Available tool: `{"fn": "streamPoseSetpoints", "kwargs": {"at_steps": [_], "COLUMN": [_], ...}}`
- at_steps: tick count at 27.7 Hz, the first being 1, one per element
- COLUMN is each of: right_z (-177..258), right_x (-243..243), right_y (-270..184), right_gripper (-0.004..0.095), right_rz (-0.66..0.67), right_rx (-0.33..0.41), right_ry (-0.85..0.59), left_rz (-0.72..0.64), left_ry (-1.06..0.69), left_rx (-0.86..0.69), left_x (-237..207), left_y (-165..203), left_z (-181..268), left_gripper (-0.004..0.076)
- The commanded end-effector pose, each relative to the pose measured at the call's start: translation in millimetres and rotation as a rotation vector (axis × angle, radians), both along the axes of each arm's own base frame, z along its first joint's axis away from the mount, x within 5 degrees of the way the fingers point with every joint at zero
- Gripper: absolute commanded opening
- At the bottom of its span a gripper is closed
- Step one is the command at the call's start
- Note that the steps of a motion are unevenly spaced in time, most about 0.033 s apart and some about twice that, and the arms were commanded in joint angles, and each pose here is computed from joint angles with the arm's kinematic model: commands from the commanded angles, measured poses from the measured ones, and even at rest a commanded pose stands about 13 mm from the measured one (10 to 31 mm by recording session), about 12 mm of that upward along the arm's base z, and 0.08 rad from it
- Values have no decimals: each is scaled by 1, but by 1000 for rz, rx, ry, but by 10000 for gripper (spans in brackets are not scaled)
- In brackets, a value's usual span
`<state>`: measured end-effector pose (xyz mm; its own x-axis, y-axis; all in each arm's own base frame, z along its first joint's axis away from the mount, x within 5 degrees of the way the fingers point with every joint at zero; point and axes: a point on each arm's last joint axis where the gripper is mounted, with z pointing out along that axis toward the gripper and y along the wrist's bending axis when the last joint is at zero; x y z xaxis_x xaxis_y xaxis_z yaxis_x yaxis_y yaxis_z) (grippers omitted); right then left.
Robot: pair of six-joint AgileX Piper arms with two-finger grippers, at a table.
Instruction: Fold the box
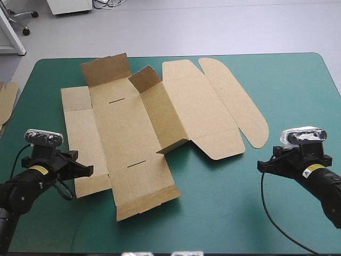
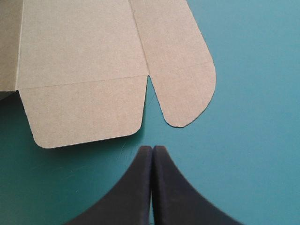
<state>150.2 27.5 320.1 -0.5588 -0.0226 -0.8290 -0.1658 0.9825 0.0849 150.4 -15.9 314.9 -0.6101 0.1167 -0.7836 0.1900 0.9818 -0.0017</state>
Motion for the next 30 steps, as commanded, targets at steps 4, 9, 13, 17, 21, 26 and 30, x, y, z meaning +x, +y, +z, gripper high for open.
{"fn": "streamPoseSetpoints", "kwargs": {"at_steps": [4, 9, 13, 17, 21, 26, 30], "right_z": [15, 15, 15, 15, 15, 15, 15], "right_x": [4, 4, 4, 4, 4, 4, 4], "right_y": [1, 1, 1, 1, 1, 1, 1], "right_gripper": [-28, -28, -28, -28, -28, -28, -28], "right_rz": [-3, -3, -3, -3, -3, -3, -3], "right_rx": [13, 13, 13, 13, 13, 13, 13], "right_ry": [-92, -92, -92, -92, -92, -92, -90], "left_rz": [7, 11, 11, 11, 28, 65, 89], "left_ry": [-90, -89, -89, -88, -83, -73, -76], "left_rx": [-20, -26, -26, -29, -73, -112, -148], "left_x": [4, 4, 4, 4, 4, 13, 28], "left_y": [-1, -1, -1, -1, -2, -2, -2], "left_z": [14, 14, 14, 15, 15, 12, 7], "left_gripper": [-14, -14, -14, -14, -14, -13, -3]}}
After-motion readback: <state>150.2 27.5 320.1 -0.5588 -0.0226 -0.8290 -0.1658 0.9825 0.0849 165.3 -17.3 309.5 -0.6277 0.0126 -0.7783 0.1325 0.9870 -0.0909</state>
